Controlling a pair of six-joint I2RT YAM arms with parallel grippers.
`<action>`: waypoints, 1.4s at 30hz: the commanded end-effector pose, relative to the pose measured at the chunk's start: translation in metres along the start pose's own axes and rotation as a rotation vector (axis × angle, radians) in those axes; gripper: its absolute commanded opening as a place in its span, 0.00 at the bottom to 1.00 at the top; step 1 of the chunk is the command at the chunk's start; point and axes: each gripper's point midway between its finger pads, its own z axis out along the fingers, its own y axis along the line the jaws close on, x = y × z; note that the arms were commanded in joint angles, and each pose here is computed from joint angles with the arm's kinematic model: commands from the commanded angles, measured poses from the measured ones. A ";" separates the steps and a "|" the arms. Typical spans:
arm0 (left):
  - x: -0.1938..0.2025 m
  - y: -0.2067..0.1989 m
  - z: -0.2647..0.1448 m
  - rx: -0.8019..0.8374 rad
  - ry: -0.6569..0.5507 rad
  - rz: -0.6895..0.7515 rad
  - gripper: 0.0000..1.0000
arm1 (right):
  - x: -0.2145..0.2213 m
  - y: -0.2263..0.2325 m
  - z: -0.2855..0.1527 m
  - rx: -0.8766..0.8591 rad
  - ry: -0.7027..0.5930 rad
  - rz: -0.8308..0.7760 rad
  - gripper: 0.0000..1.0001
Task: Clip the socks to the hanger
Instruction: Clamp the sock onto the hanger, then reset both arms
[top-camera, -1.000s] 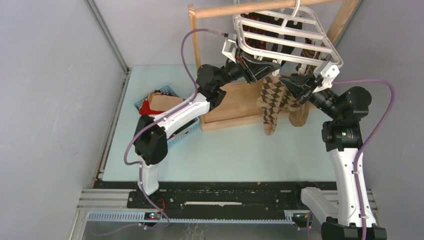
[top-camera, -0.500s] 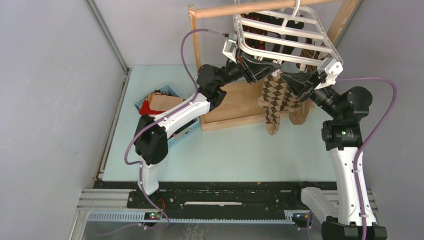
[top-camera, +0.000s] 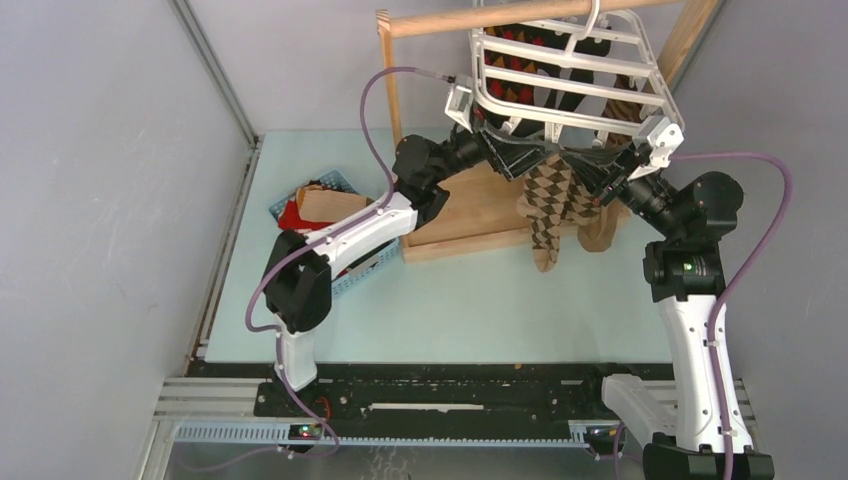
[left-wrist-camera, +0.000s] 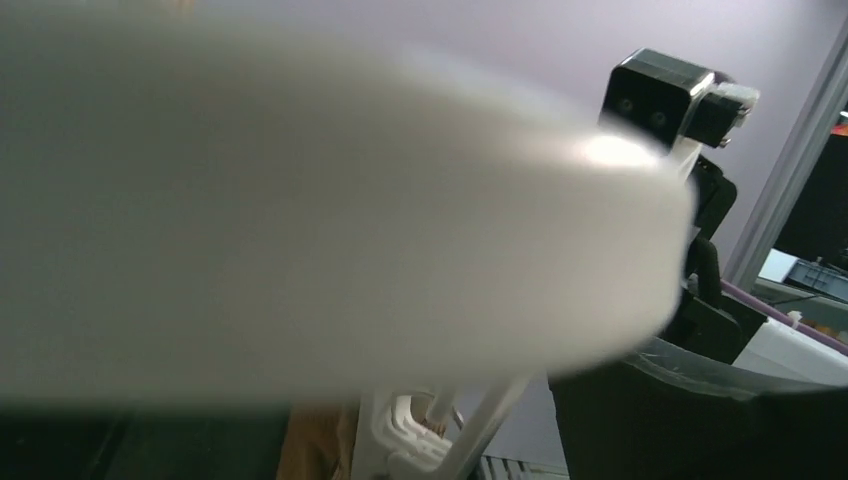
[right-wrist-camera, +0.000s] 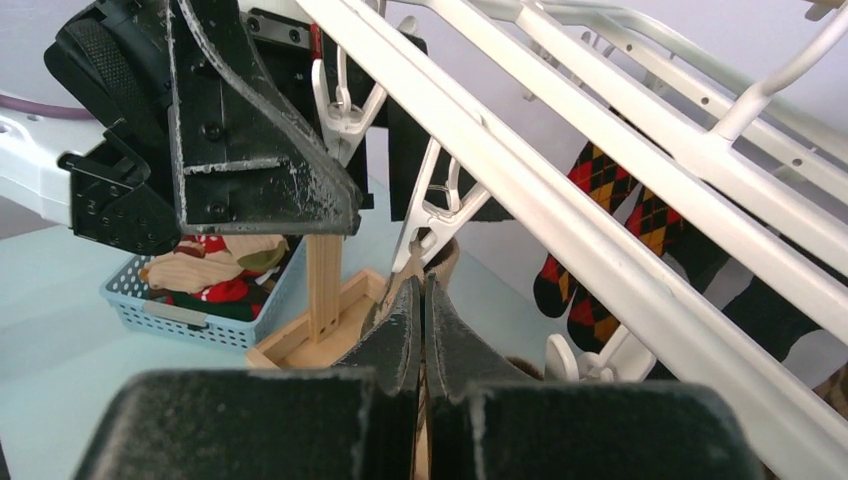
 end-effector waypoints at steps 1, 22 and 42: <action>-0.026 -0.013 -0.007 -0.042 -0.049 0.049 0.92 | -0.017 0.007 -0.006 -0.005 -0.016 -0.022 0.00; 0.073 -0.045 -0.183 -0.412 0.247 0.015 1.00 | 0.045 0.082 -0.098 -0.008 0.285 0.124 0.90; -0.051 -0.037 -0.397 -1.295 0.261 0.036 1.00 | 0.142 -0.052 -0.223 1.189 0.553 0.682 1.00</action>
